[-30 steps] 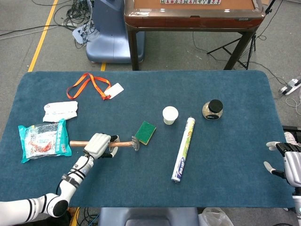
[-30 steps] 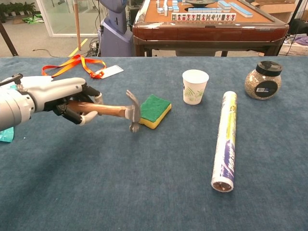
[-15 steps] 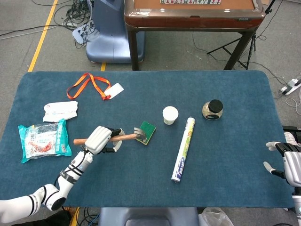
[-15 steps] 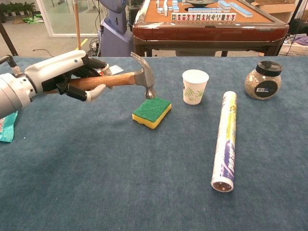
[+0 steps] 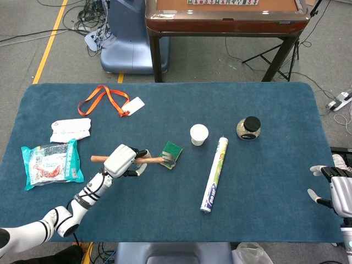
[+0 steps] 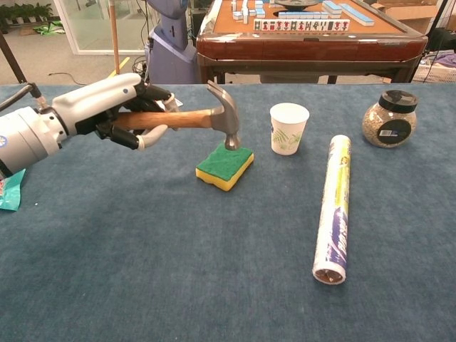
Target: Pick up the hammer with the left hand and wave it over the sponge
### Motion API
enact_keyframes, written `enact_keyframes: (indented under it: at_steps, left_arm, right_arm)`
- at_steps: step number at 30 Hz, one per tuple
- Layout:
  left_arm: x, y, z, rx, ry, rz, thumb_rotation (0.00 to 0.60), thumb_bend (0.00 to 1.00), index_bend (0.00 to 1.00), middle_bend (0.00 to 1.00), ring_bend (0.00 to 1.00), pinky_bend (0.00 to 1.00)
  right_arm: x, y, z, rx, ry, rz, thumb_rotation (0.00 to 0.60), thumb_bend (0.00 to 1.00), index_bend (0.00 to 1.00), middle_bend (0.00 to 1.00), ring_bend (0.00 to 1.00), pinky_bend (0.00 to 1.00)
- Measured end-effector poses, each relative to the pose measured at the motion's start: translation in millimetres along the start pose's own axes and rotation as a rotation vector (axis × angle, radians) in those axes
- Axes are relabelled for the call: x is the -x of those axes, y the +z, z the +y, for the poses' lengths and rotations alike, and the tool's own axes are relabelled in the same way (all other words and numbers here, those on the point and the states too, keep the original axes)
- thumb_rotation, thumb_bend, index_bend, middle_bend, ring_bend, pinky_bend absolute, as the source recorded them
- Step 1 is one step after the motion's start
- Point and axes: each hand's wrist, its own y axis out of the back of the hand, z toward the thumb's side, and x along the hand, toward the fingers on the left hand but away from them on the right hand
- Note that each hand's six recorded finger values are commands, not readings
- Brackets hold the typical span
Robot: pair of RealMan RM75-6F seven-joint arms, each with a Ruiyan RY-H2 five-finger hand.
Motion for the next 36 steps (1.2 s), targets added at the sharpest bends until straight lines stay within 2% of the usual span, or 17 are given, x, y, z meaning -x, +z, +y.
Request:
enact_keyframes:
  at_steps: [10,18,24,28,33,36]
  left_arm:
    - [-16.9,-17.9,-11.0,-0.082,-0.005,0.014,0.600,0.57,0.73,0.78,0.69,0.74]
    - [-20.2,-37.5,-31.5,-0.158,-0.050,0.054,0.600,0.57,0.73,0.78,0.68,0.74]
    - [-18.2,-42.5,-42.4,-0.219,-0.076,0.049,0.600,0.57,0.73,0.78,0.68,0.74]
    - [-19.2,-40.4,-37.4,-0.190,-0.045,0.045,0.600,0.57,0.73,0.78,0.68,0.74]
    - [-20.9,-35.2,-19.2,-0.116,0.042,0.030,0.600,0.57,0.73,0.78,0.68,0.74]
    - [-20.3,-31.9,-15.6,-0.108,0.054,0.015,0.600,0.57,0.73,0.78,0.68,0.74]
  right_arm:
    - [1.2,-0.9,-1.2,-0.004,0.007,-0.004,0.600,0.17,0.36,0.41,0.31,0.33]
    - [2.2,-0.8,-2.3,-0.006,0.010,-0.007,0.600,0.17,0.36,0.41,0.31,0.33]
    - [1.9,-0.7,-2.0,-0.005,0.009,-0.008,0.600,0.17,0.36,0.41,0.31,0.33]
    - [1.7,-0.7,-1.7,-0.004,0.008,-0.008,0.600,0.17,0.36,0.41,0.31,0.33]
    - [1.4,-0.1,-2.0,-0.004,0.009,-0.005,0.600,0.17,0.36,0.41,0.31,0.33]
    - [1.4,0.0,-2.0,-0.005,0.009,-0.005,0.600,0.17,0.36,0.41,0.31,0.33]
